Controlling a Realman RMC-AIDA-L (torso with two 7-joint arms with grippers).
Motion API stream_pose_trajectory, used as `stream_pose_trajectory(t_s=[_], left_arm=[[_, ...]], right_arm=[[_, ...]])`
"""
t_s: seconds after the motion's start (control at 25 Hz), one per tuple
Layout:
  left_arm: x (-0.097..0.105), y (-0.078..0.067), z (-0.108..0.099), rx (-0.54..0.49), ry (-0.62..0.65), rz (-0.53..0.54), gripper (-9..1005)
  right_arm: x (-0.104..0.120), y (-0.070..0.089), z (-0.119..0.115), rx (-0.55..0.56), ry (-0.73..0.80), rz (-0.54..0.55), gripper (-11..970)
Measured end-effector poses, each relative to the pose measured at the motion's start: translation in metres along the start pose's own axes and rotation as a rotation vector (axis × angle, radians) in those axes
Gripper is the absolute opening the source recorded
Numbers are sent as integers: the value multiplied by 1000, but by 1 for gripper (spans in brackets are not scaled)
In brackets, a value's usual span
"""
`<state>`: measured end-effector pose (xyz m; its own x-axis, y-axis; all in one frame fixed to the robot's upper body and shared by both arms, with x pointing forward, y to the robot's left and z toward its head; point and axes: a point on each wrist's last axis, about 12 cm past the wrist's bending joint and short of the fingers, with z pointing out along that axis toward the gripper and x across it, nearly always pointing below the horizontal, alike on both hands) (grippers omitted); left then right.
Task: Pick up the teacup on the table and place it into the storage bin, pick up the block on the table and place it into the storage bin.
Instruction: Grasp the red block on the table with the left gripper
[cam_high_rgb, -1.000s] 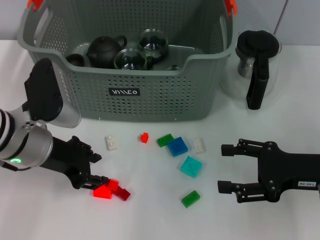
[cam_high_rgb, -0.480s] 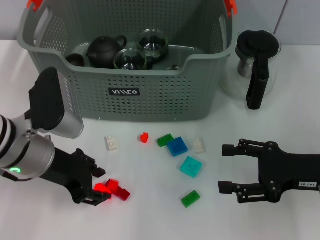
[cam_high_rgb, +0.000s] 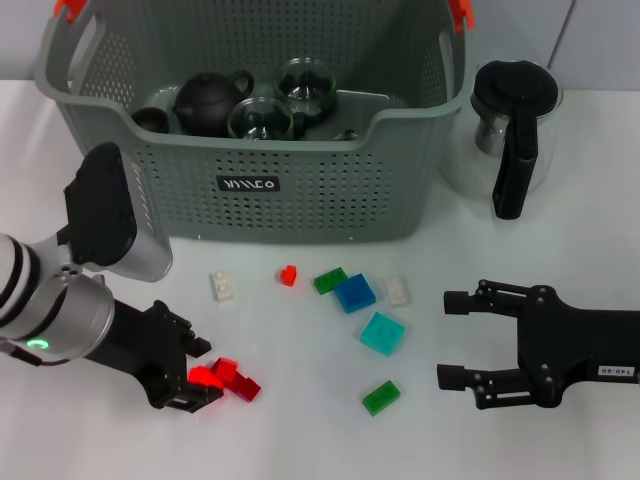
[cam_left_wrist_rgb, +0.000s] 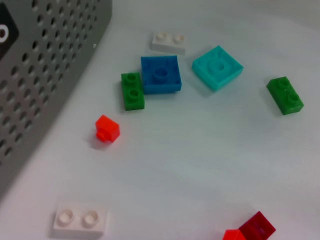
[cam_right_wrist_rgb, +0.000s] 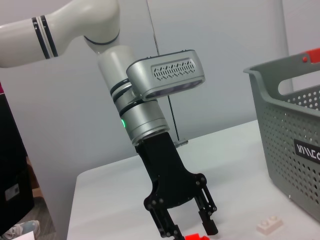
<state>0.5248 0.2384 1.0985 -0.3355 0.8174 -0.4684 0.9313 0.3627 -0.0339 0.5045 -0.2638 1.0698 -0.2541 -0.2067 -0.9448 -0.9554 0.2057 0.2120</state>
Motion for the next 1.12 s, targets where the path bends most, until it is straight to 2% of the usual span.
stream_pose_trajectory(t_s=[0.28,0.72,1.12], left_arm=[[-2,1,3,-23,5,7,489],[-5,15,-2,-130,-25,-45,471],[-5,6,-3,-73,-35,-63,455]], right_arm=[[1,1,-1,-1,-1,3,915],[3,2,-2,3,-1,10,915],[2,2,-2,1,-2,7,915]])
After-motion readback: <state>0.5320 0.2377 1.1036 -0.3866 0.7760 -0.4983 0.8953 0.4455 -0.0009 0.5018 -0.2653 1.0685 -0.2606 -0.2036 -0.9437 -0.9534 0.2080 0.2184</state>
